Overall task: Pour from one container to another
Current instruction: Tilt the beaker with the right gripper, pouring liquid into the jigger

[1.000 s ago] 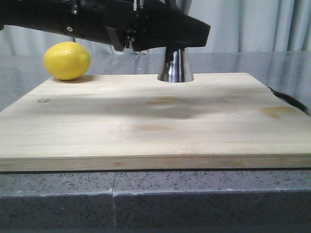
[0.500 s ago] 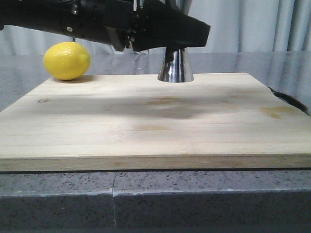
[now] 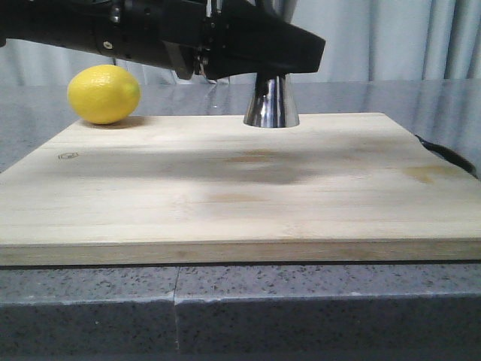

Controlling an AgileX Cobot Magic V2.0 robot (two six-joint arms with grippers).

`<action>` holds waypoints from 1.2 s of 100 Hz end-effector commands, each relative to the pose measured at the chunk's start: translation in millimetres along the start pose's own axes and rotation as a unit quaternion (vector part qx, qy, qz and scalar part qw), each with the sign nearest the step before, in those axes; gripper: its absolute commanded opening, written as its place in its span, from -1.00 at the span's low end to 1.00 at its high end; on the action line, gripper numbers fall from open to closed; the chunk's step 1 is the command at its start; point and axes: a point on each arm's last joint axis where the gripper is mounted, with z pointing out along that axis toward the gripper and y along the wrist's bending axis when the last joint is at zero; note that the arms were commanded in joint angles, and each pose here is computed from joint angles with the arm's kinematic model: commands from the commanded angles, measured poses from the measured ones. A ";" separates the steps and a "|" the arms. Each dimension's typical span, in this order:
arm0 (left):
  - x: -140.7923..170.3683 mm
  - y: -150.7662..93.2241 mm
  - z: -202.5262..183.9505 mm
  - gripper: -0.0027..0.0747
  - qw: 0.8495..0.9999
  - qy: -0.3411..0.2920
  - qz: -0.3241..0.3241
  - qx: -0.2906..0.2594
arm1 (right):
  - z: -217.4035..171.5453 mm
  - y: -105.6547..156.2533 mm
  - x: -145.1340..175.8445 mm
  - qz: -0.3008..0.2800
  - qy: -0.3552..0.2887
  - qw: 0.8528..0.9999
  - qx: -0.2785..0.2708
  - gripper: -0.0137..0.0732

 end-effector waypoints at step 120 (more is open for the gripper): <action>-35.7 -16.6 -4.5 -0.98 0.996 -0.072 0.027 0.043 | -9.0 -15.9 -6.8 -0.068 -0.008 0.998 0.017 -0.14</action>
